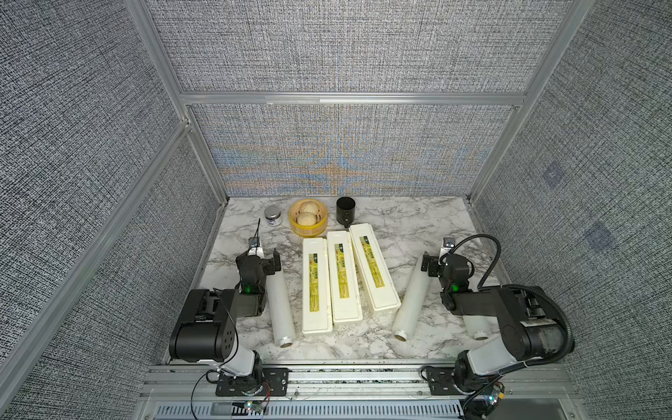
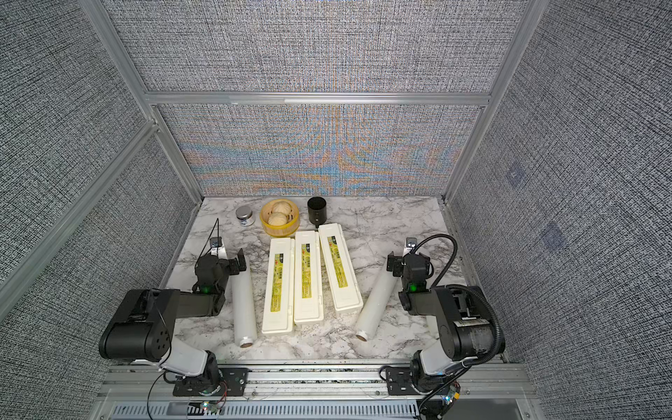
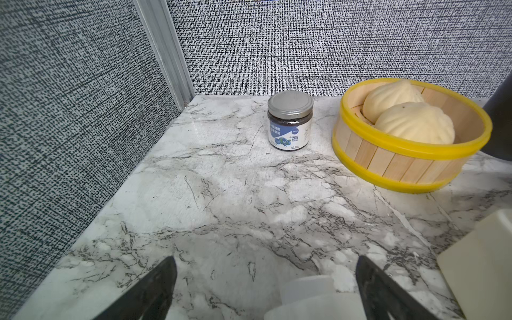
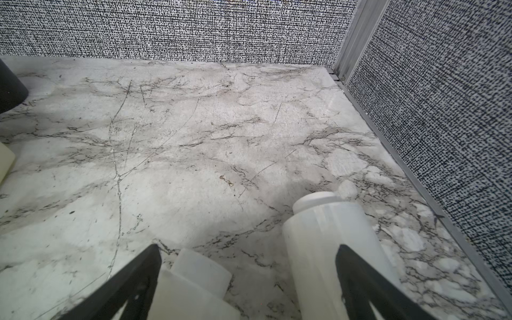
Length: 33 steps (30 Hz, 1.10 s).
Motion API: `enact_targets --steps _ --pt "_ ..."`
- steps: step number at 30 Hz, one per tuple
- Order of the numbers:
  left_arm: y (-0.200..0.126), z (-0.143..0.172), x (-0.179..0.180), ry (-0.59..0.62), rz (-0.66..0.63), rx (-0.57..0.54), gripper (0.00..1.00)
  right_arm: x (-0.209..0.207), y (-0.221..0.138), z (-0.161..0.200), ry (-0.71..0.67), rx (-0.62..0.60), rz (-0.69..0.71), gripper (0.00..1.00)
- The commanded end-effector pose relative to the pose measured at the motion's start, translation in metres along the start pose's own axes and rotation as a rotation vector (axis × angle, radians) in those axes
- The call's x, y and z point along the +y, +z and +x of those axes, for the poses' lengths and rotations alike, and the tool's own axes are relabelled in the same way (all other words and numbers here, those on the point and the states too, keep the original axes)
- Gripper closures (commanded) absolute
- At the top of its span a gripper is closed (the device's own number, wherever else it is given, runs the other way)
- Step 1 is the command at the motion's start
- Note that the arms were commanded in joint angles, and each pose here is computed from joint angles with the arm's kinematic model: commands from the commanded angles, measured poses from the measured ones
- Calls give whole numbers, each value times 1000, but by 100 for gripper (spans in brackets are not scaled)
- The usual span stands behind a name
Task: Put plastic wrap rolls into dispensers
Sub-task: Pick up the plastic wrap cutting box from the center of the board.
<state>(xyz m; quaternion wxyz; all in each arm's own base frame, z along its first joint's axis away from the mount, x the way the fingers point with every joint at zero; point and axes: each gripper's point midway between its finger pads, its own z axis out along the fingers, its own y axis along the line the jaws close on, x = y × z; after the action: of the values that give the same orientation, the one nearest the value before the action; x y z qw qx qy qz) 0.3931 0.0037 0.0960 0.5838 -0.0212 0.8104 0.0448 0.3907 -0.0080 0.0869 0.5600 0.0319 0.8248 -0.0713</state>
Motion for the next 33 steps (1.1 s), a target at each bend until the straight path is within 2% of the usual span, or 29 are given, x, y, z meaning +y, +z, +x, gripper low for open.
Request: enact_targets --steps 1,15,16,18,23,28,33 --pt "0 -5 1 -5 -5 -24 1 0 0 -3 2 -13 1 1" --pt "0 -6 1 -5 -4 -24 0 0 -1 -4 5 -14 -6 1" --pt "-1 -6 1 -7 -1 -27 5 1 -1 -5 7 -19 -14 1" --pt "-6 -11 1 -7 -1 -50 9 5 -1 -15 -11 -1 -39 1" --pt "-29 -41 24 -60 -115 -32 5 19 -17 -57 -64 60 -106 1" --pt "-43 -74 25 -172 -109 25 2 53 -38 -96 -50 160 -246 1" --pt "-48 -82 -8 -278 73 139 0 126 -69 -98 -117 350 -449 1"
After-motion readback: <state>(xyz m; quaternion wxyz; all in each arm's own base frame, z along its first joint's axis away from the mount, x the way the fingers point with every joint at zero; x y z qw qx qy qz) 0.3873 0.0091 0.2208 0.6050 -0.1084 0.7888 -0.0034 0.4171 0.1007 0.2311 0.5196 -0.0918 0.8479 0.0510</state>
